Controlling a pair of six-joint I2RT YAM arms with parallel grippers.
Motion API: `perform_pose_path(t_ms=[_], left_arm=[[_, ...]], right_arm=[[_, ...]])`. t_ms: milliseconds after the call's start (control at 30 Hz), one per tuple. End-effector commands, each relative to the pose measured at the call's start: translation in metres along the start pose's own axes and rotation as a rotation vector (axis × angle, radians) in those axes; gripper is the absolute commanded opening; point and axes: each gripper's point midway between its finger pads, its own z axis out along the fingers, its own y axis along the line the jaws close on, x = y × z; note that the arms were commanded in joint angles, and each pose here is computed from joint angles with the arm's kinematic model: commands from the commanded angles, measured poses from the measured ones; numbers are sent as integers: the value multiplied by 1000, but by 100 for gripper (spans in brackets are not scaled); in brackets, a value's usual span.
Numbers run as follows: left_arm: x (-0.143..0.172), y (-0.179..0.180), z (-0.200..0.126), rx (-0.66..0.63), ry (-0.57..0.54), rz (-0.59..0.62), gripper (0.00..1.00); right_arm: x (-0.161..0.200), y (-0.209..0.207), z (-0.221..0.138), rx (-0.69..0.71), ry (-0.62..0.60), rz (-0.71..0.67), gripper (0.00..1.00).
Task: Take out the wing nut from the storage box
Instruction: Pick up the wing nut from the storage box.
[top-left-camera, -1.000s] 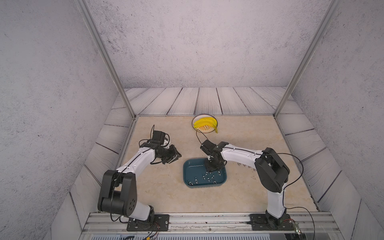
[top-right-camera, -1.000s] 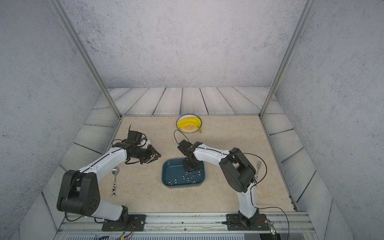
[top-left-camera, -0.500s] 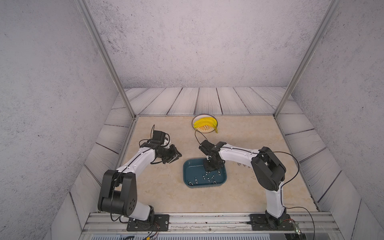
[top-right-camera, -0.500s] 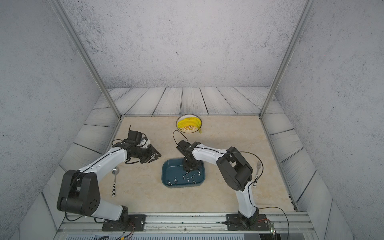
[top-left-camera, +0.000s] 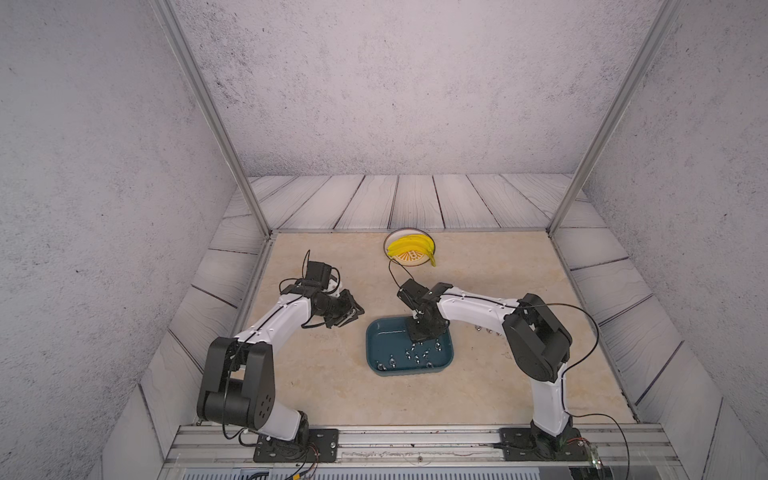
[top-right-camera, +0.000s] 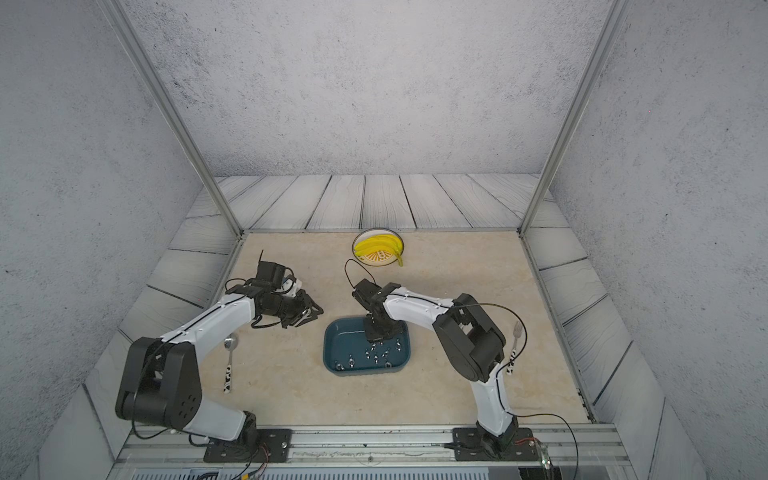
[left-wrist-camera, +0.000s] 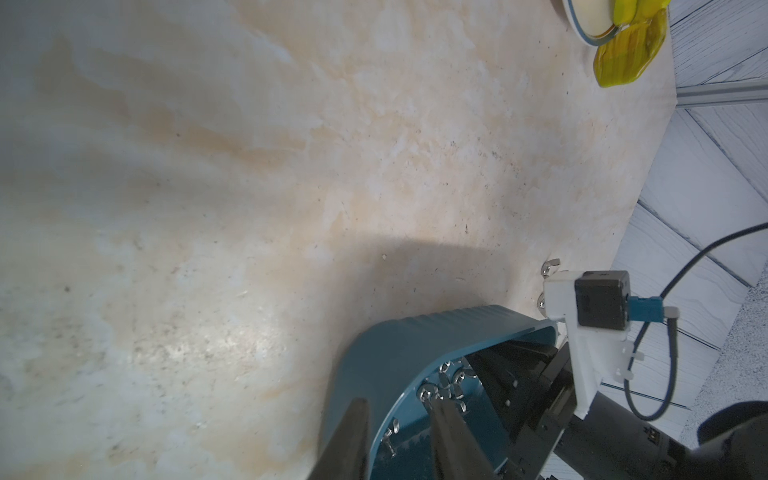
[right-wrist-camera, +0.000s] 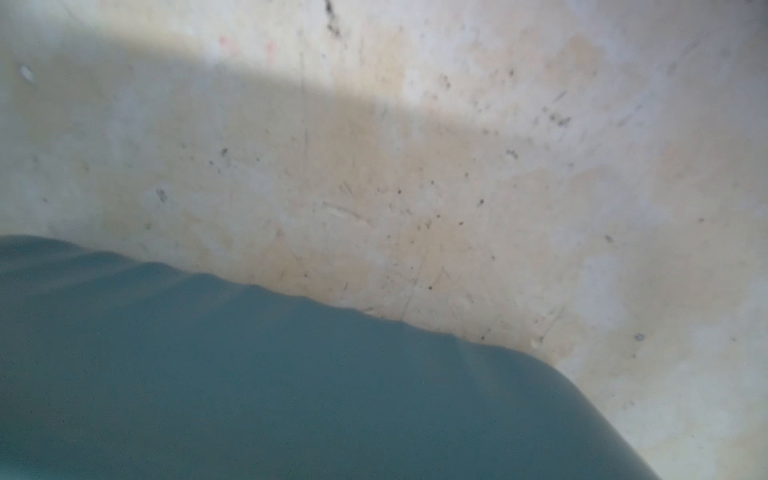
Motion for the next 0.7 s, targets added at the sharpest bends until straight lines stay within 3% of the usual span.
perform_pose_path(t_ms=[0, 500, 667], left_arm=[[2, 0, 4, 6, 17, 8, 32], [4, -3, 2, 13, 17, 22, 32], [4, -3, 2, 14, 19, 27, 32]], right_arm=[[9, -9, 10, 49, 46, -38, 12], [-6, 0, -15, 18, -9, -35, 16], [-7, 1, -8, 27, 12, -32, 19]])
